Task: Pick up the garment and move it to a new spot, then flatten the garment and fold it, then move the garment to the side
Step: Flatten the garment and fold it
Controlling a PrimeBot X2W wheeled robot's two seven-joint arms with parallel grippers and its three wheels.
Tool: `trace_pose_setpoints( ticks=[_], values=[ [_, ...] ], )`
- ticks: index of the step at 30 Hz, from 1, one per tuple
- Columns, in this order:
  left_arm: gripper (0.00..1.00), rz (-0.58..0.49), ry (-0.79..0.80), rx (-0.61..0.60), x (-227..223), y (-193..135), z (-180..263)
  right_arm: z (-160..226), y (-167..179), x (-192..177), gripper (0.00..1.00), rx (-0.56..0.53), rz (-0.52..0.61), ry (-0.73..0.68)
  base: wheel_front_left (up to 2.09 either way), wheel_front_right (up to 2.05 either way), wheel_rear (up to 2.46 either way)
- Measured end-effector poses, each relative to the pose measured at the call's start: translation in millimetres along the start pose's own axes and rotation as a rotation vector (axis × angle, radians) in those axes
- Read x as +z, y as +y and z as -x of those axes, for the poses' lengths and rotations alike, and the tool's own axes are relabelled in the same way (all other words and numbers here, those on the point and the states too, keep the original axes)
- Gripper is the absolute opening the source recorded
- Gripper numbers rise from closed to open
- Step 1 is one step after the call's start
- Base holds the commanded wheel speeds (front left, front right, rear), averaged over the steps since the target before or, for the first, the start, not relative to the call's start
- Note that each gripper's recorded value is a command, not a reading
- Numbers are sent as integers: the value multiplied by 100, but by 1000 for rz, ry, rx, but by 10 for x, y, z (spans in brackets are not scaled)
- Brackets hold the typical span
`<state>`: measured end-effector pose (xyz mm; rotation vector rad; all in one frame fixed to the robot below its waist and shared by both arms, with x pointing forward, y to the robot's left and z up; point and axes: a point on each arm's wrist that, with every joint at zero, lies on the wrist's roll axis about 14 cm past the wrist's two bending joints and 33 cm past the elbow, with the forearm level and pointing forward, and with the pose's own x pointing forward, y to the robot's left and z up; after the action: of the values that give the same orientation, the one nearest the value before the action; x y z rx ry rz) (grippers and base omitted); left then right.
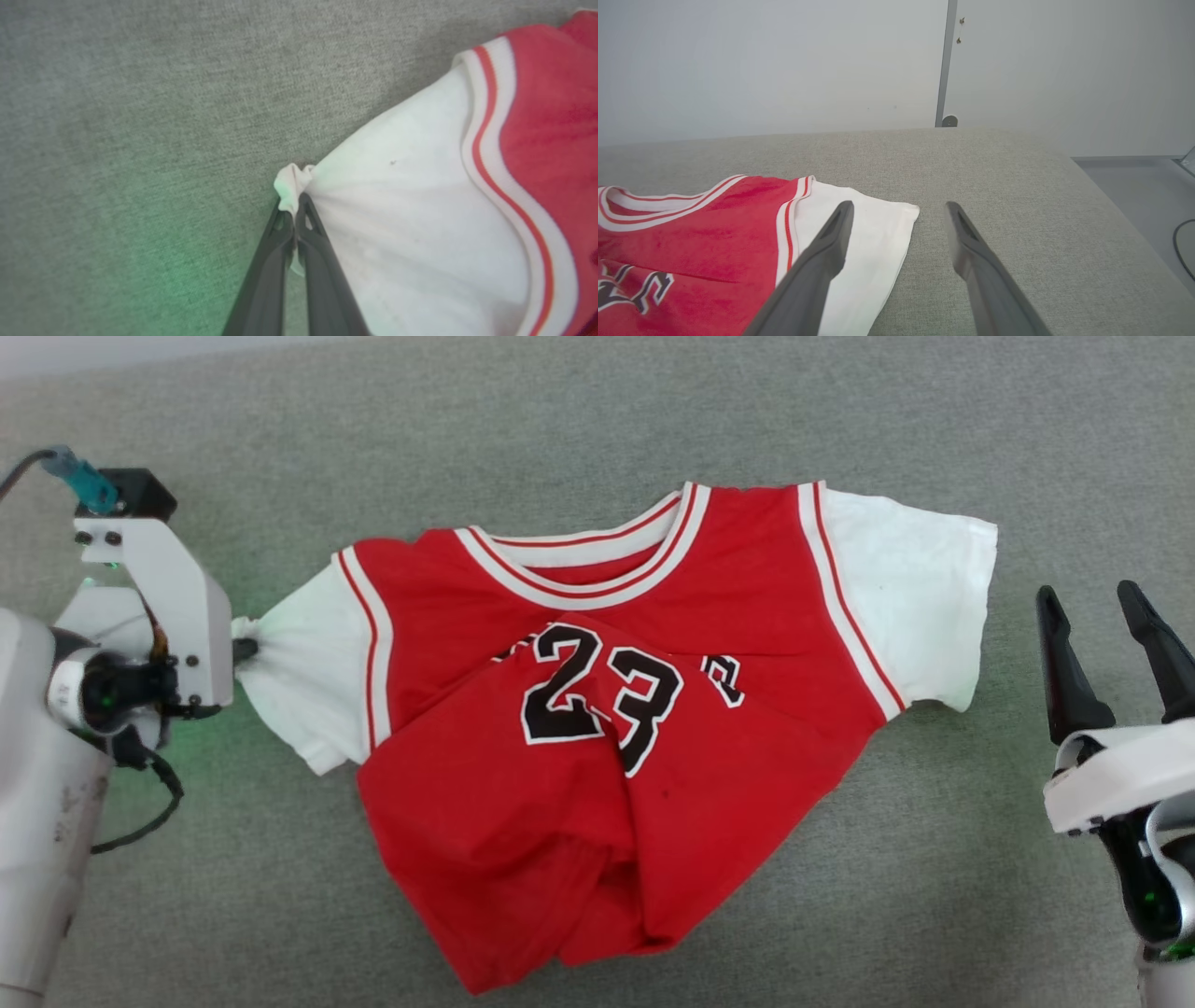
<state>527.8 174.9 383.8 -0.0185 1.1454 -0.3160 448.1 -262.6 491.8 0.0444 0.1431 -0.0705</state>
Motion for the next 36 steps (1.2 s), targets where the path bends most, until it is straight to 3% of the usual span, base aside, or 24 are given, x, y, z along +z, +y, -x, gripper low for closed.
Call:
trace_pose_setpoints(
  ticks=[10,29,30,32,36],
  values=[
    [0,2,-22,-19,-62,-60,40,-357,32,-215,100,60,-12,266,0,0,0],
    [0,21,-59,-30,-135,-30,65,-815,-40,-899,100,30,-115,775,0,0,0],
    [0,23,-59,-30,-136,-26,62,-822,-33,-917,96,30,-118,793,0,0,0],
    [0,29,-59,-31,-137,-24,54,-837,-28,-941,0,30,-117,822,0,0,0],
    [0,34,-60,-32,-133,-18,53,-856,-19,-938,0,32,-108,850,0,0,0]
  ],
)
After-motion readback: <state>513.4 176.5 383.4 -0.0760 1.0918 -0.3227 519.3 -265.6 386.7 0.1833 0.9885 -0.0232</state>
